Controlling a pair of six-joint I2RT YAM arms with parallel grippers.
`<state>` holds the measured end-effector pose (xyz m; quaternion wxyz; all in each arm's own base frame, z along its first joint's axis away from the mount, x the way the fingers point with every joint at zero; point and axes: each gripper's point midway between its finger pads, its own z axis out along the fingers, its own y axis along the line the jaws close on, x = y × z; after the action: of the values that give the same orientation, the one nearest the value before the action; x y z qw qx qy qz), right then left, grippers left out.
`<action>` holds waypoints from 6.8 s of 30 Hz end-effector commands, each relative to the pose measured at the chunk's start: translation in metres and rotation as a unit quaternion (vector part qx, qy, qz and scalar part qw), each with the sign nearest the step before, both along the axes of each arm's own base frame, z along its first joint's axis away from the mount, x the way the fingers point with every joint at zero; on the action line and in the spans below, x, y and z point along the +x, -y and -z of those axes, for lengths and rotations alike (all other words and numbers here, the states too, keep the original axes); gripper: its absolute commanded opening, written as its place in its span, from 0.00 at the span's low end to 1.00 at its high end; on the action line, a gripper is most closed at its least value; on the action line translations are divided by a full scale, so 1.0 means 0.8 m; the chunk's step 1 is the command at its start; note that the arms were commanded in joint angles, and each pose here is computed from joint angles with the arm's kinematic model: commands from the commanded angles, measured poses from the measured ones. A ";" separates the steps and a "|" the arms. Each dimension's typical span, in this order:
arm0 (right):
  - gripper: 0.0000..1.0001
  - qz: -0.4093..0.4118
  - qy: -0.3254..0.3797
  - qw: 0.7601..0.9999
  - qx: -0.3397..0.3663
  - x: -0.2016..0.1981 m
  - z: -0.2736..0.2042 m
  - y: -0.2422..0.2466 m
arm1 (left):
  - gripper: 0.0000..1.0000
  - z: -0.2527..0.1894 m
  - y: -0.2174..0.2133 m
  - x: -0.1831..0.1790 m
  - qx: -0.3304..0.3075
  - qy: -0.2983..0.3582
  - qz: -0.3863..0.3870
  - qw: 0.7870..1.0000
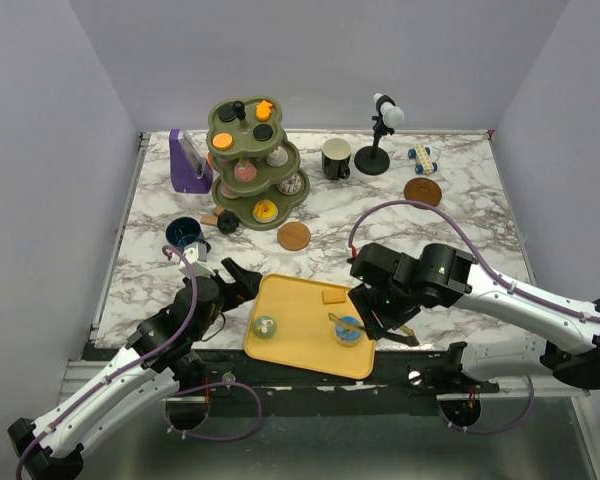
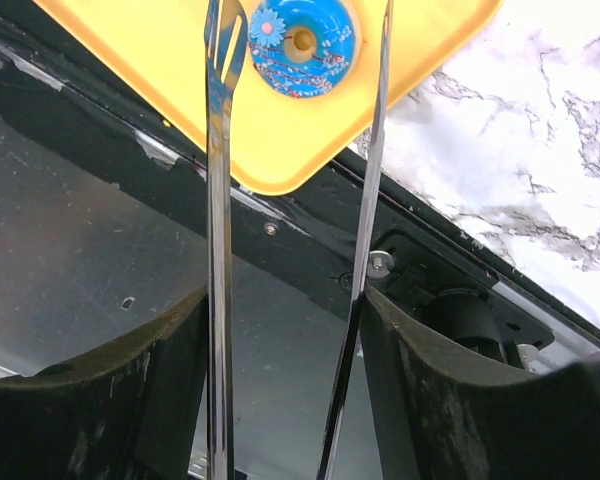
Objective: Serve the afternoon tea
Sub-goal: Pick up the desert from the tray, then place the desert on the desert table.
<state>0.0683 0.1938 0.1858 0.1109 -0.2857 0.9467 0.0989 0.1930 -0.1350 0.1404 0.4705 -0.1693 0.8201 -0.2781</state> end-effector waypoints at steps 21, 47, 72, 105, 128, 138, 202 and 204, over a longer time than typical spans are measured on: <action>0.69 -0.008 -0.028 1.000 -0.011 -0.026 0.041 0.003 | 0.99 0.009 0.001 -0.001 0.003 -0.008 0.003 1.000; 0.47 0.033 0.113 0.991 0.063 0.054 -0.016 -0.068 | 0.99 -0.021 -0.029 -0.004 0.003 0.029 -0.033 0.999; 0.45 0.164 0.244 0.942 0.161 0.337 0.034 -0.167 | 0.98 -0.052 -0.069 -0.026 -0.032 0.074 -0.065 0.995; 0.43 0.200 0.254 0.934 0.152 0.420 0.072 -0.163 | 0.98 -0.042 -0.073 -0.030 -0.027 0.062 -0.072 0.995; 0.42 0.195 0.265 0.926 0.186 0.446 0.061 -0.193 | 0.99 -0.038 -0.076 -0.031 -0.024 0.057 -0.076 0.995; 0.42 0.210 0.287 0.919 0.170 0.431 0.043 -0.162 | 0.98 -0.037 -0.075 -0.030 -0.023 0.057 -0.076 0.995; 0.42 0.207 0.276 0.921 0.179 0.474 0.078 -0.172 | 0.99 -0.033 -0.076 -0.032 -0.018 0.053 -0.075 0.996; 0.42 0.205 0.276 0.922 0.179 0.481 0.081 -0.176 | 0.98 -0.034 -0.076 -0.032 -0.017 0.053 -0.076 0.996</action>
<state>0.4345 0.3272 0.1202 0.4149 -0.0755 0.8921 0.1622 0.1671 -0.0775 0.1617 0.5231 -0.2193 0.7794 -0.2659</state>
